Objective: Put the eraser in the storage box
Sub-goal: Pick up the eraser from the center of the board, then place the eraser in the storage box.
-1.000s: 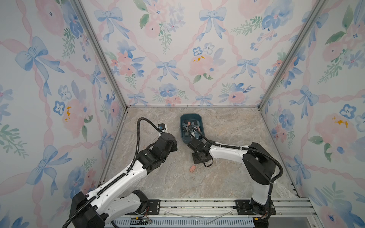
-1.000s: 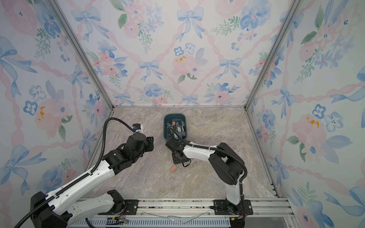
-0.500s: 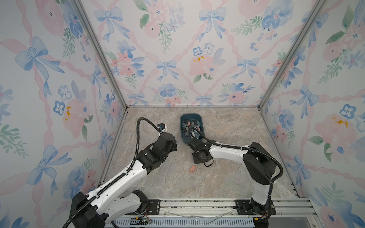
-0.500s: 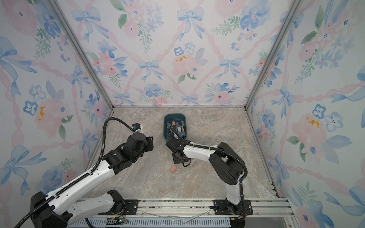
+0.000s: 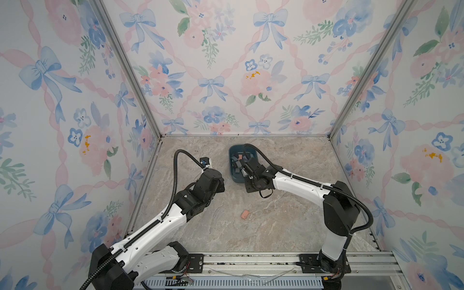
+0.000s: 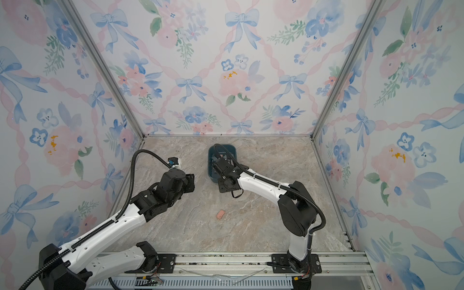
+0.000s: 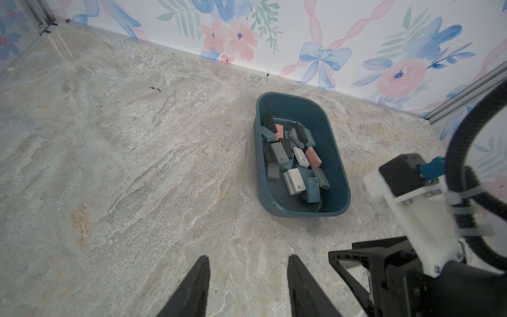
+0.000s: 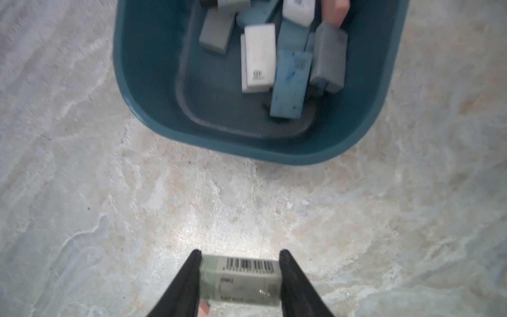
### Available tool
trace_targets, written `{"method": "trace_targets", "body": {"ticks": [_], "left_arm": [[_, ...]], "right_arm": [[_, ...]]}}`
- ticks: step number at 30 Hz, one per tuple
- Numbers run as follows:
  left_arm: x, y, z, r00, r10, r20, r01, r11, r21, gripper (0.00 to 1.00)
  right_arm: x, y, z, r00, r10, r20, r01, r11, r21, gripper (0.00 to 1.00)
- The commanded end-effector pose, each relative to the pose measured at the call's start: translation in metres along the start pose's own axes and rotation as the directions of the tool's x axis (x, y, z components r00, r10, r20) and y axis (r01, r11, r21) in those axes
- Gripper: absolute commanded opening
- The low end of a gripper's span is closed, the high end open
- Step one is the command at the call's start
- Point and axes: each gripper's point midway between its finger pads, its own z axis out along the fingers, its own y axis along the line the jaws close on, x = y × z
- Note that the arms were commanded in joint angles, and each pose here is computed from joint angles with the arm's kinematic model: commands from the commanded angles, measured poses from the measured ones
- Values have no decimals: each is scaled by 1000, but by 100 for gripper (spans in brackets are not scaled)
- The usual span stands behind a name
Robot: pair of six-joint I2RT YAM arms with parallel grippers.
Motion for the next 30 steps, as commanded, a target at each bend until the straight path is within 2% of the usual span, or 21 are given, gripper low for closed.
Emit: {"method": "trace_targets", "body": {"ticks": [1, 7, 13, 23, 30], "left_arm": [[3, 6, 4, 1000, -3, 1, 3, 1000, -22, 49], [-1, 9, 3, 1000, -3, 13, 3, 999, -34, 49], [-3, 9, 6, 1000, 6, 14, -5, 999, -44, 49], [-1, 5, 12, 1000, 11, -6, -12, 999, -37, 49], [-3, 2, 15, 999, 30, -10, -31, 999, -39, 49]], "right_arm": [[-31, -7, -7, 999, -21, 44, 20, 1000, 11, 45], [-87, -6, 3, 993, -20, 118, 20, 1000, 2, 45], [-127, -11, 34, 990, 12, 138, -11, 1000, -6, 45], [-170, -23, 98, 988, 67, 138, -66, 998, -12, 44], [-186, -28, 126, 980, 134, 150, -128, 990, -52, 45]]}}
